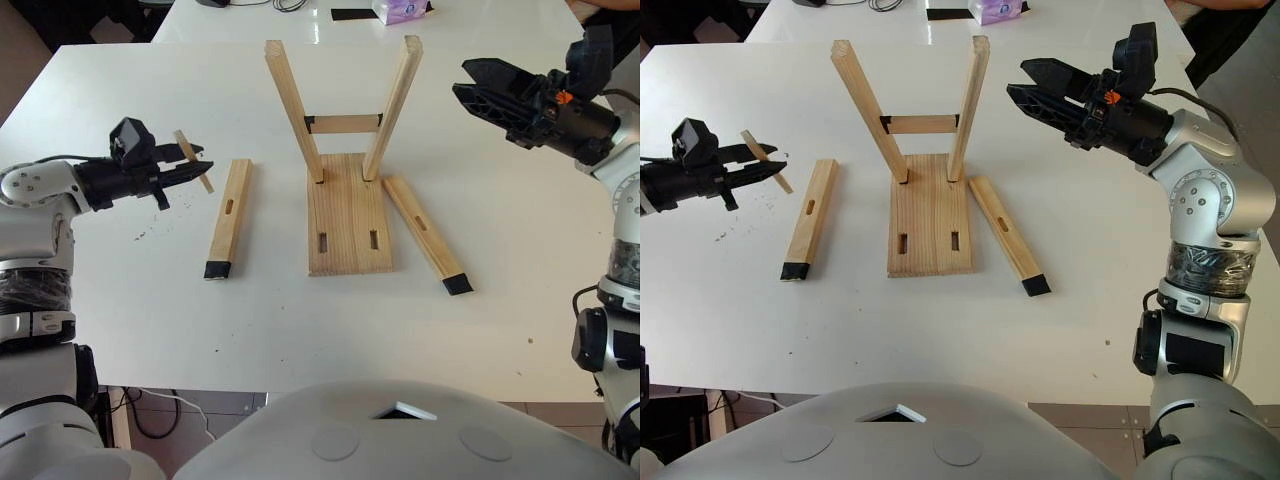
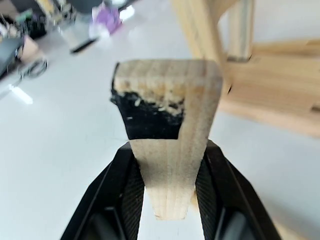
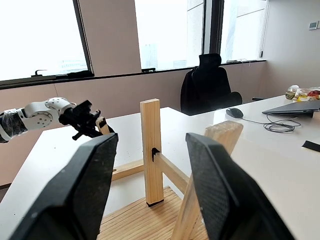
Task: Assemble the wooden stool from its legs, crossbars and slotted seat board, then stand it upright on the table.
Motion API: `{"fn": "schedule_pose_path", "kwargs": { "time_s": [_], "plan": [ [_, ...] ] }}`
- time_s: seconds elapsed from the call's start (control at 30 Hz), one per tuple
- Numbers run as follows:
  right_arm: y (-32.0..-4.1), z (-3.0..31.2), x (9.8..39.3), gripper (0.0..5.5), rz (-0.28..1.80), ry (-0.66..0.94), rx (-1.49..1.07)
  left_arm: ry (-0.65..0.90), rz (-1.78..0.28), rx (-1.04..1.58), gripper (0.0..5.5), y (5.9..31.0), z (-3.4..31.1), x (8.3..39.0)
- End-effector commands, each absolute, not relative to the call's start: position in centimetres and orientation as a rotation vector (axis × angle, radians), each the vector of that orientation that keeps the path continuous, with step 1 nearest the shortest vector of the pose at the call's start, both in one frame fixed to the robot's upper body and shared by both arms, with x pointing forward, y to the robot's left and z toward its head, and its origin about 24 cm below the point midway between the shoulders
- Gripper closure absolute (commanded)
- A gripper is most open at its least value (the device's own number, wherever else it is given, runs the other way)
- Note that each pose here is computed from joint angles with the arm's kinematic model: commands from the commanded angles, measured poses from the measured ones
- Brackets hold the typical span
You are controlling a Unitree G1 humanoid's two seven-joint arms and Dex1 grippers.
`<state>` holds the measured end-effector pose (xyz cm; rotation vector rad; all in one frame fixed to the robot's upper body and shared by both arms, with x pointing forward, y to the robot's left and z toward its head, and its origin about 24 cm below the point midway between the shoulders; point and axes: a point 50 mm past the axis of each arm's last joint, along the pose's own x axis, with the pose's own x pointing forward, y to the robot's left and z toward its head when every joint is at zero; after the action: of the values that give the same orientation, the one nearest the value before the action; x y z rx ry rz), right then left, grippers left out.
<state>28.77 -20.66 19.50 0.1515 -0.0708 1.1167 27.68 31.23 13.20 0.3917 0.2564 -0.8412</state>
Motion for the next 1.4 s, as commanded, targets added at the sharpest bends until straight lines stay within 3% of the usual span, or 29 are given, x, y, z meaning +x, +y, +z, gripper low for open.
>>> {"fn": "schedule_pose_path", "kwargs": {
  "time_s": [0.03, 0.37, 0.57, 0.77, 0.9, 1.1, 1.4],
  "plan": [
    [-20.7, 19.0, 28.4, 3.01, 1.093, -0.074, 0.151, 0.313, -0.865, 0.364, 4.19, 31.7, 11.5, 26.8],
    [-20.3, 18.6, 28.3, 3.01, 1.077, -0.07, 0.174, 0.343, -1.053, 0.225, 4.19, 27.7, 9.7, 23.5],
    [-20.0, 18.4, 28.6, 3.01, 1.069, -0.071, 0.181, 0.214, -1.127, 0.096, 4.19, 24.0, 11.1, 23.8],
    [-19.7, 18.7, 28.8, 3.01, 1.088, -0.079, 0.183, 0.132, -1.088, 0.134, 4.19, 24.3, 13.2, 24.8],
    [-19.5, 18.4, 28.9, 3.01, 1.081, -0.081, 0.191, 0.09, -1.037, 0.243, 4.19, 25.9, 15.3, 27.1],
    [-18.8, 18.3, 29.2, 3.01, 1.094, -0.097, 0.201, 0.134, -1.026, 0.281, 4.19, 26.7, 14.1, 29.4],
    [-19.0, 18.2, 29.4, 3.01, 1.092, -0.091, 0.208, 0.165, -1.021, 0.259, 4.19, 27.1, 12.2, 29.4]
  ]
}}
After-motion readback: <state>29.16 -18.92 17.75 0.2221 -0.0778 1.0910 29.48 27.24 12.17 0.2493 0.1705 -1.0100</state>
